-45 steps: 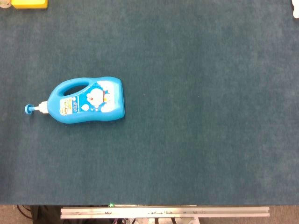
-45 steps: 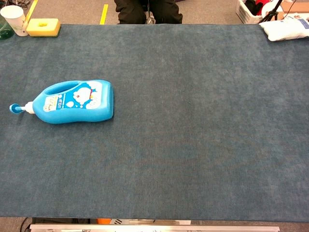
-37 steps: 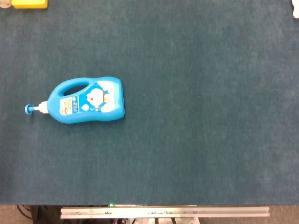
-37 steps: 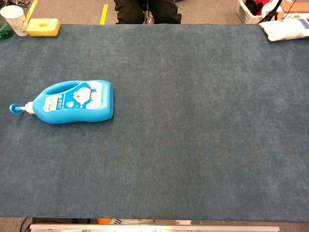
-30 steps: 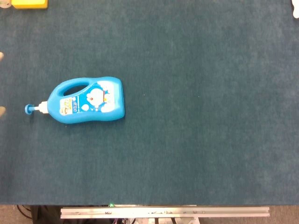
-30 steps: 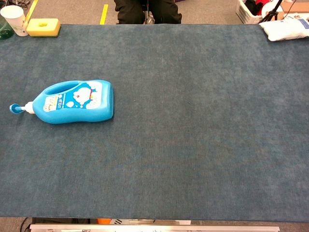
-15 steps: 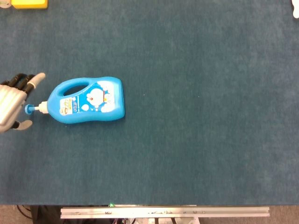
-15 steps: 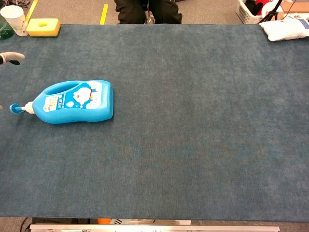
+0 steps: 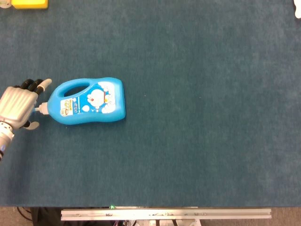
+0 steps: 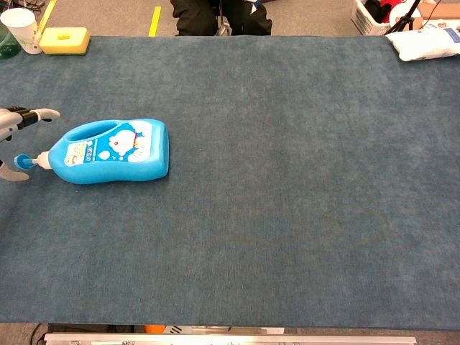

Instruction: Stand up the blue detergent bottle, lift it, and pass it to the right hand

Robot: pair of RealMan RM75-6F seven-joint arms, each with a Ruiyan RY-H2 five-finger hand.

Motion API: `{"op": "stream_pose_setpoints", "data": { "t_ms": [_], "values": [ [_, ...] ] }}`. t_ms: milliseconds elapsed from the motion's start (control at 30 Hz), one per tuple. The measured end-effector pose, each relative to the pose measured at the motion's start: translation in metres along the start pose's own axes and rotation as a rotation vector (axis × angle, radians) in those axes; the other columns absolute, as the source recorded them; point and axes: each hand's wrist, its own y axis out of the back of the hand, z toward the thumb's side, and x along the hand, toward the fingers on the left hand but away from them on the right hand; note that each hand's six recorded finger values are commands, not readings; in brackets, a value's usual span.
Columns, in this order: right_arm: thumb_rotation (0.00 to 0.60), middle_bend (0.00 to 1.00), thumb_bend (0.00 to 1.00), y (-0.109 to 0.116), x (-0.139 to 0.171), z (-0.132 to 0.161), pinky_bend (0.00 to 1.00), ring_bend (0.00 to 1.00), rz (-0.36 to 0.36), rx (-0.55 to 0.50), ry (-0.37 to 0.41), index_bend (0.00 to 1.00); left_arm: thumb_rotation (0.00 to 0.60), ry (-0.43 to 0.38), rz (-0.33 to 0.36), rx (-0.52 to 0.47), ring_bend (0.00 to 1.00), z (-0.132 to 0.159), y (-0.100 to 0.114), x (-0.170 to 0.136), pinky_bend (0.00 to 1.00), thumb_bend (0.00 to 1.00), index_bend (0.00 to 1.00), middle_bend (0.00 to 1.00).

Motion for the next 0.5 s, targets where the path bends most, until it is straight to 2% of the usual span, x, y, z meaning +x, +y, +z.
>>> {"op": "stream_pose_setpoints", "data": {
  "t_ms": [233,500],
  "values": [
    [0.6,0.28,0.27,0.001,0.001,-0.003,0.22,0.16,-0.003,0.0,-0.012,0.2,0.6,0.032,-0.003,0.002,0.16,-0.003,-0.009,0.017,0.39,0.12,0.17,0.16],
    [0.6,0.28,0.27,0.004,0.002,-0.007,0.22,0.16,-0.008,-0.003,-0.026,0.2,0.6,0.059,0.006,-0.018,0.22,-0.005,-0.016,0.03,0.43,0.12,0.29,0.27]
  ]
}}
